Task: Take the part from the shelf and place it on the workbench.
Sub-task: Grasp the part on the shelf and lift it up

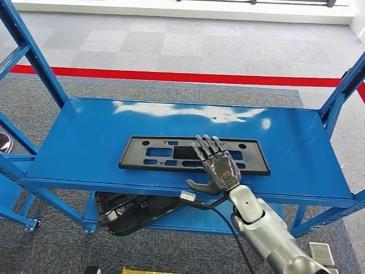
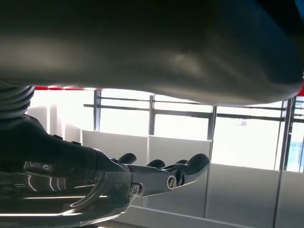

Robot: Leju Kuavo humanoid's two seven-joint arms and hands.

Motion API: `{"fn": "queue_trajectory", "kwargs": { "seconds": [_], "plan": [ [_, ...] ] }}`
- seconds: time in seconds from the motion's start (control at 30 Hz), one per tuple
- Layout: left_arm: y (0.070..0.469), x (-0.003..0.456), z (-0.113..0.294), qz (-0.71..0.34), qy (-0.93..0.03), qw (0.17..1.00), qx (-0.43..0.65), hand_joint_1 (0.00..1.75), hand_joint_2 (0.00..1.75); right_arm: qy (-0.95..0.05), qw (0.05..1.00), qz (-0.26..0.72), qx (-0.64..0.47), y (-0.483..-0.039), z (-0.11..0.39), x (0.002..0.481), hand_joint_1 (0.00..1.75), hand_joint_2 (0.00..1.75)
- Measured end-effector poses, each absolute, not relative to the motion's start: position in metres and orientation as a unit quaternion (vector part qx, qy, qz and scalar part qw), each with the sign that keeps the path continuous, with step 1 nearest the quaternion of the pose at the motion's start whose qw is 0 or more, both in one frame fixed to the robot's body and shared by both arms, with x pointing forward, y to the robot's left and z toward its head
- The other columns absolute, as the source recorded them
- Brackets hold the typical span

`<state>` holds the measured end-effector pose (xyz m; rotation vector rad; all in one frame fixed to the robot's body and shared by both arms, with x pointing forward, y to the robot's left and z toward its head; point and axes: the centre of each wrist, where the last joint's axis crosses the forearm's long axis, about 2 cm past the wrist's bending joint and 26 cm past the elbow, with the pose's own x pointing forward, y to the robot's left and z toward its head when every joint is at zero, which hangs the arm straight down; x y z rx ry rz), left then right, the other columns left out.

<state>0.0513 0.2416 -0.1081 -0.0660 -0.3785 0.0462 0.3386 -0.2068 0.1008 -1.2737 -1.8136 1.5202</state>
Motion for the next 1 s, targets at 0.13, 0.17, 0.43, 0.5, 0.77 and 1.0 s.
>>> {"fn": "queue_trajectory", "kwargs": {
  "seconds": [0.13, 0.17, 0.43, 0.5, 0.77, 1.0],
  "plan": [
    [0.2416, 0.0509, -0.1082, 0.022, -0.188, 0.981, -0.033, 0.0, 0.0, -0.657, 0.231, 0.558, -0.45, -0.2108, 0.0961, 0.337, 0.0, 0.0],
    [0.2416, 0.0512, -0.1081, 0.022, -0.188, 0.981, -0.033, 0.0, 0.0, -0.659, 0.234, 0.558, -0.447, -0.2111, 0.096, 0.3372, 0.0, 0.0],
    [0.2418, 0.052, -0.1081, 0.019, -0.191, 0.981, -0.033, 0.0, 0.0, -0.652, 0.254, 0.569, -0.433, -0.2137, 0.092, 0.3363, 0.0, 0.0],
    [0.2418, 0.0509, -0.1082, 0.019, -0.191, 0.981, -0.033, 0.0, 0.0, -0.648, 0.256, 0.571, -0.435, -0.2142, 0.0909, 0.3361, 0.0, 0.0],
    [0.2419, 0.0512, -0.1082, 0.019, -0.196, 0.98, -0.032, 0.0, 0.0, -0.637, 0.238, 0.571, -0.461, -0.2139, 0.0943, 0.3407, 0.0, 0.0],
    [0.2418, 0.0502, -0.1083, 0.008, -0.223, 0.974, -0.031, 0.0, 0.0, -0.634, 0.226, 0.569, -0.472, -0.2176, 0.0923, 0.3391, 0.0, 0.0]
  ]
}}
